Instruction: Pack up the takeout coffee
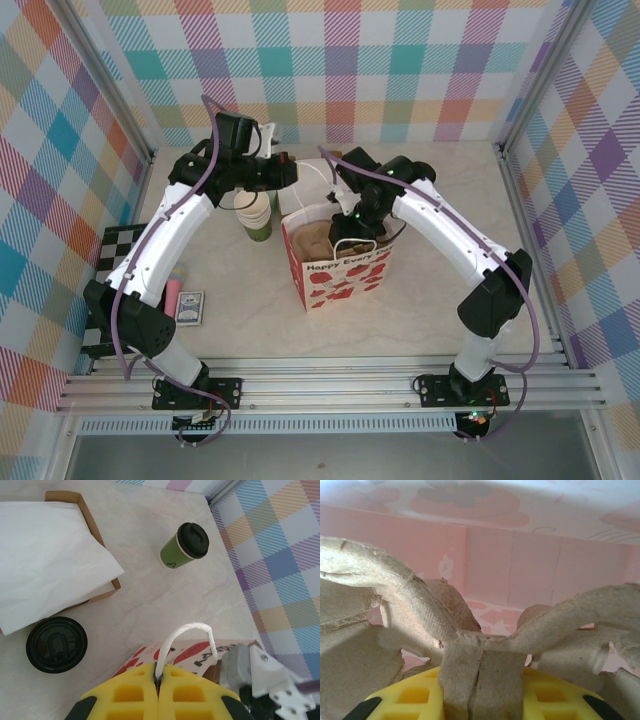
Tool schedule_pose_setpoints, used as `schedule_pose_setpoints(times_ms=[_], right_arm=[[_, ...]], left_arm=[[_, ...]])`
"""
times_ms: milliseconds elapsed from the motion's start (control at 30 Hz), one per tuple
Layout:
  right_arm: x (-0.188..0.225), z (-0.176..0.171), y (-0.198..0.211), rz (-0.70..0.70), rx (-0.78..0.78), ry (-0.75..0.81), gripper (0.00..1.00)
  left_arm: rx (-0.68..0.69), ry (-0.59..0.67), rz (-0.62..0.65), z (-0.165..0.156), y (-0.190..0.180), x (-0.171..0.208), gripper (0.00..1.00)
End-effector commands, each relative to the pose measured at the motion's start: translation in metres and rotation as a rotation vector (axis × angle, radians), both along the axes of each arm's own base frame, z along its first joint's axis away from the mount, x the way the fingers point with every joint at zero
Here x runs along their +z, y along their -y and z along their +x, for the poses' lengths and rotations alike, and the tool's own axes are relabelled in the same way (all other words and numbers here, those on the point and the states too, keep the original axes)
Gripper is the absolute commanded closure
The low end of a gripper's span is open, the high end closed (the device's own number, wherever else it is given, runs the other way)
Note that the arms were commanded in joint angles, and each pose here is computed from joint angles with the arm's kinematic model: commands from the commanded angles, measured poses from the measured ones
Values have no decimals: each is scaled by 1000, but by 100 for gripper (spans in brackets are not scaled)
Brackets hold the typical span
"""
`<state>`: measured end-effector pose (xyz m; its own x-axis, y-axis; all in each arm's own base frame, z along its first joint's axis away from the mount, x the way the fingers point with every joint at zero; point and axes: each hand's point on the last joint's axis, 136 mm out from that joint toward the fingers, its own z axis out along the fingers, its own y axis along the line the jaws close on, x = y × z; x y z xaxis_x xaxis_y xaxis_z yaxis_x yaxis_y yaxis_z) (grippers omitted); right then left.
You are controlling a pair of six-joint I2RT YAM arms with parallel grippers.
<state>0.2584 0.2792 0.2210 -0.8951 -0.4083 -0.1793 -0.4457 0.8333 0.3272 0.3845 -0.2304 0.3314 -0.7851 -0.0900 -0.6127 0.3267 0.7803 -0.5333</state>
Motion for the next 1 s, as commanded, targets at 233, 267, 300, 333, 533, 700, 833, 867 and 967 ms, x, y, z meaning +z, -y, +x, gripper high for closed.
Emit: schedule_pose_setpoints(times_ms=[233, 267, 300, 333, 533, 700, 833, 867, 967], right_arm=[[-15, -15, -4, -50, 58, -35, 80], [-17, -15, -4, -53, 56, -35, 80], [-19, -14, -4, -59, 51, -37, 80], [-21, -12, -4, -69, 42, -38, 80], [-23, -5, -5, -82, -17, -41, 80], [-22, -5, -8, -63, -43, -43, 80], [-21, -6, -8, -58, -45, -44, 80], [-21, -5, -9, -56, -49, -45, 80], [-21, -5, -9, -50, -66, -48, 81]], left_arm=[[107, -21, -23, 17, -3, -2, 100], [101, -17, -32, 17, -2, 0, 100], [88, -9, -42, 16, 1, 1, 100], [71, 6, -56, 15, 3, 5, 100], [-20, 133, -119, 1, 10, 33, 97], [-95, 186, -117, -16, 11, 45, 83], [-75, 243, -34, -33, -8, 50, 39], [-101, 267, -25, -42, -10, 53, 26], [-256, 342, -3, -85, -6, 57, 1]])
